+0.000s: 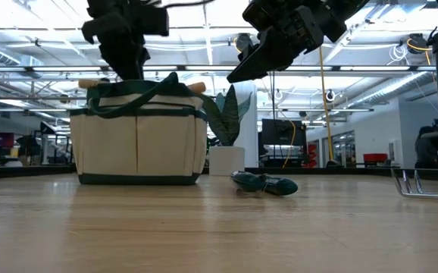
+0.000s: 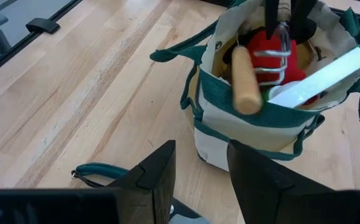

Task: Pick & Place Garden tools in Gardening bag
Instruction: Put the left brown hand rake into the brown gardening bag

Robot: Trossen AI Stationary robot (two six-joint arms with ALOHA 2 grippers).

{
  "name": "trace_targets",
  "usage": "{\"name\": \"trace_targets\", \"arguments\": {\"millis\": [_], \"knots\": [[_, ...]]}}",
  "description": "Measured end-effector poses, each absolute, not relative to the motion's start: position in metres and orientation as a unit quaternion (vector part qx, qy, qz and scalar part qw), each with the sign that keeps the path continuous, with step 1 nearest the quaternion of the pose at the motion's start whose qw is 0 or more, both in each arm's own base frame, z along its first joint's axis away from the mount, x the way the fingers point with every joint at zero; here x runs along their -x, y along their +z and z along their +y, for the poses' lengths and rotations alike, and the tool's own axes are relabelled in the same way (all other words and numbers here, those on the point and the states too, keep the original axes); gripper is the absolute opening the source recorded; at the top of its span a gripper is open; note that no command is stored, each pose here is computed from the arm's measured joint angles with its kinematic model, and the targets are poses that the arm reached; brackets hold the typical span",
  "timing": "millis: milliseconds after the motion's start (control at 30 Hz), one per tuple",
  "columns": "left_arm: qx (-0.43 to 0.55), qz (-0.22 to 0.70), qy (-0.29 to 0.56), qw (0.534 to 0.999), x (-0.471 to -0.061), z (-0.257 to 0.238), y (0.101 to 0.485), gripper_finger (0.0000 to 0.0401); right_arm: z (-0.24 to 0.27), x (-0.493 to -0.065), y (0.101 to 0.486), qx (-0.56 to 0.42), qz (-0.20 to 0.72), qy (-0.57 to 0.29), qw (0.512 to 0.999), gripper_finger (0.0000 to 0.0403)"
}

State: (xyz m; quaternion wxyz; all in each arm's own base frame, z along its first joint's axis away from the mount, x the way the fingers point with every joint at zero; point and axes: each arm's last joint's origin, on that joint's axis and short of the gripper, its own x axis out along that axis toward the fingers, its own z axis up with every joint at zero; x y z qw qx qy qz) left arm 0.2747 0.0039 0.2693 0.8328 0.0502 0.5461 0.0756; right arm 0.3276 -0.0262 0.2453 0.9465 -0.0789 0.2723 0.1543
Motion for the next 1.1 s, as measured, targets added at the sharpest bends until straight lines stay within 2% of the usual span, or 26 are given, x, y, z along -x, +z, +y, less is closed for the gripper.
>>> {"name": "trace_targets", "arguments": {"millis": [200,300,467,900,1100], "knots": [[-0.059,0.476,0.064,0.875,-0.267,-0.002,0.294,0.0061,-0.026,-0.328,0.245,0.077,0.273,0.154,0.947,0.0134],[-0.069,0.412,0.058,0.907,-0.267,-0.003,0.31,0.0061,-0.026,-0.328,0.245,0.077,0.272,0.154,0.947,0.0134],[-0.087,0.337,0.015,0.937,-0.272,-0.004,0.325,0.0061,-0.026,-0.328,0.245,0.075,0.273,0.153,0.947,0.0134],[-0.078,0.312,0.032,0.946,-0.266,0.014,0.247,0.0061,-0.026,-0.328,0.245,0.075,0.273,0.153,0.947,0.0134],[-0.082,0.294,0.045,0.951,-0.247,0.021,0.24,0.0061,-0.026,-0.328,0.245,0.075,0.273,0.153,0.947,0.0134]]}}
